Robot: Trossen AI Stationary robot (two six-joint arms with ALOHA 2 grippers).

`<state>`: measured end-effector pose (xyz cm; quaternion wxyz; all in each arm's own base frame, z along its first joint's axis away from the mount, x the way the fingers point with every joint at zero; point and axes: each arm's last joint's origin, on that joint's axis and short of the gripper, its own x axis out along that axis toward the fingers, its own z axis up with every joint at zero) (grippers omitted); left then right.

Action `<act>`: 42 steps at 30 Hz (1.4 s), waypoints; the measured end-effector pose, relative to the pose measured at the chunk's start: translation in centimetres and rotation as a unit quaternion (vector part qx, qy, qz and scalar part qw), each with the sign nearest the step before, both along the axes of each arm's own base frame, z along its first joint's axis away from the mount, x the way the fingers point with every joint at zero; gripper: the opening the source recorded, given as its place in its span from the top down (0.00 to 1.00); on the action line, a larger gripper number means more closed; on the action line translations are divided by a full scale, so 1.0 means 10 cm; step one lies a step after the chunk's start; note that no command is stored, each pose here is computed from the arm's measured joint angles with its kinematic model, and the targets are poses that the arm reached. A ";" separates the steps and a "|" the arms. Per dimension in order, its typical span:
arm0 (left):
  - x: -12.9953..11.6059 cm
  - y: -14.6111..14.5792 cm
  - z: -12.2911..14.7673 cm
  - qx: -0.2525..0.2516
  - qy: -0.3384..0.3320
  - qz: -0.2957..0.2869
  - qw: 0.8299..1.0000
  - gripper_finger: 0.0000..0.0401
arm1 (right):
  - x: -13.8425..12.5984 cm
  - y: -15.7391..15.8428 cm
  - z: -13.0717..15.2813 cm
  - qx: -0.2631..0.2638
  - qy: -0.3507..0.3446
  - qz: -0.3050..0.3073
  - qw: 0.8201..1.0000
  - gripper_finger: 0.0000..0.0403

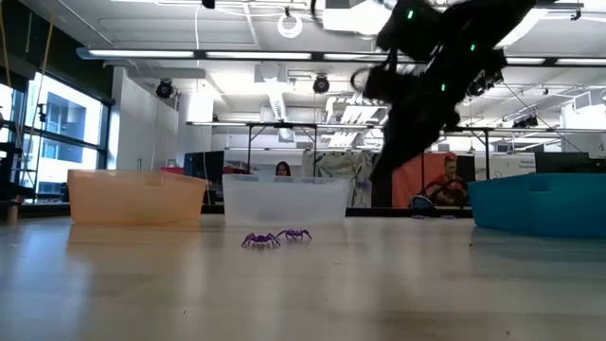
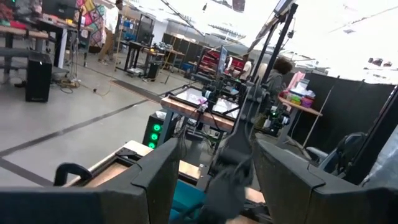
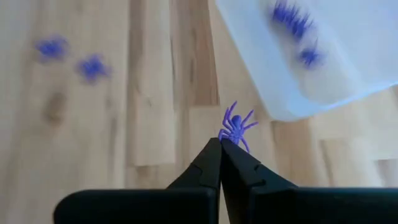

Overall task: Sort Halloween decoration
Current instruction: Put the purple spider toy into the transparent bin

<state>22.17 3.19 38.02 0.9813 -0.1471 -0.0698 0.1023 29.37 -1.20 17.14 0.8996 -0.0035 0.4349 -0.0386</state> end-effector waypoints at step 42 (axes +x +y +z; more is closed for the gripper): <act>-0.16 -0.01 0.01 0.015 0.029 0.018 0.999 0.53 | 0.20 -0.16 1.17 0.045 -0.327 -0.063 0.942 1.00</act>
